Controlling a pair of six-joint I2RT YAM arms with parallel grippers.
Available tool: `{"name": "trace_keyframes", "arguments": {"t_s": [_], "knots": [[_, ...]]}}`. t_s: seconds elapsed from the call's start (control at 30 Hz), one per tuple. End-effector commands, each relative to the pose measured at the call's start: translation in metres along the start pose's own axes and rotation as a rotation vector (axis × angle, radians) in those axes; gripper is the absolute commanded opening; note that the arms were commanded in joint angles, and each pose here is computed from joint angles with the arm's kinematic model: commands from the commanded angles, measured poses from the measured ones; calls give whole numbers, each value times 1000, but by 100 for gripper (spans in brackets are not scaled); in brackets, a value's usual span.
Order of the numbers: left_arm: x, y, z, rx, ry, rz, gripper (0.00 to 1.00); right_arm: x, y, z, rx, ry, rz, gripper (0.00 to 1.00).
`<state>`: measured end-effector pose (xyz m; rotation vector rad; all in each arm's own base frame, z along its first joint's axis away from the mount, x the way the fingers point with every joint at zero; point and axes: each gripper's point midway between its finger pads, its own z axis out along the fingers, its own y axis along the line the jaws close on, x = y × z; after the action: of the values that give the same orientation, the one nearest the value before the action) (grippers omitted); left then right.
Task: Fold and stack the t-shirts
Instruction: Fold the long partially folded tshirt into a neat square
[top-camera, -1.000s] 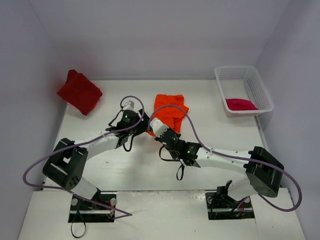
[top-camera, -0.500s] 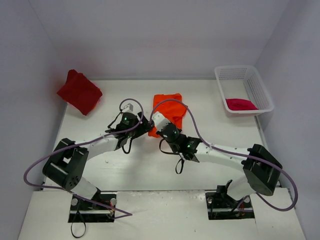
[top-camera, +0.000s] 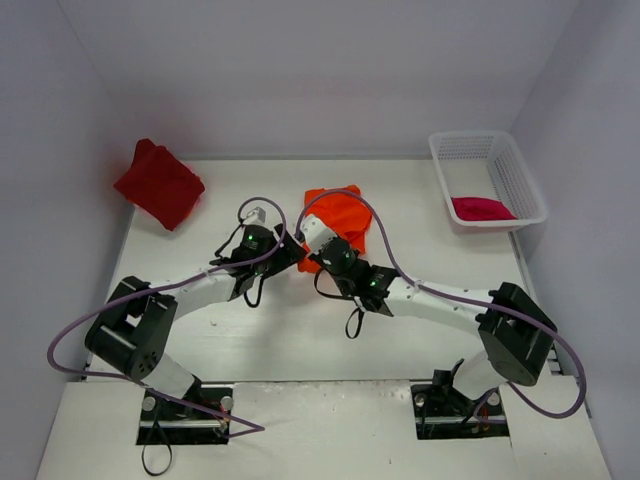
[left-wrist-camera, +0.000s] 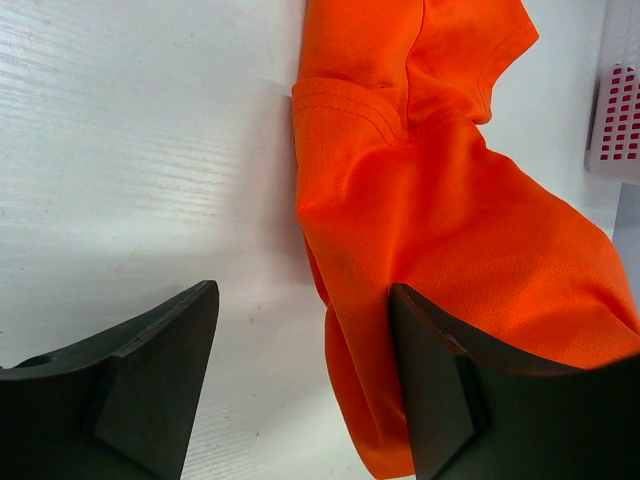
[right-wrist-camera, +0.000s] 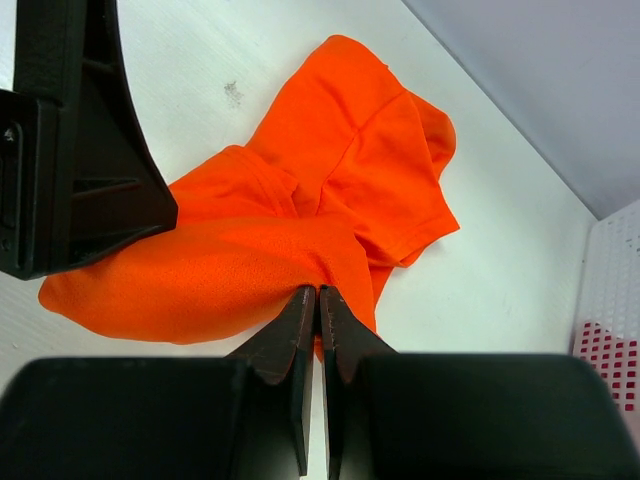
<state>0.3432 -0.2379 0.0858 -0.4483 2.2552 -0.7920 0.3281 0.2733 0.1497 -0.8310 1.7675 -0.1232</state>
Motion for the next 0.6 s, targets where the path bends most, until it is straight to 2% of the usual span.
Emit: {"name": "trace_keyframes", "arguments": {"t_s": [0.0, 0.57], "knots": [[-25, -23, -11, 80, -77, -11, 63, -36, -19, 2, 49, -97, 57, 0], [-42, -12, -24, 42, -121, -1, 63, -18, -42, 0, 93, -71, 87, 0]]}}
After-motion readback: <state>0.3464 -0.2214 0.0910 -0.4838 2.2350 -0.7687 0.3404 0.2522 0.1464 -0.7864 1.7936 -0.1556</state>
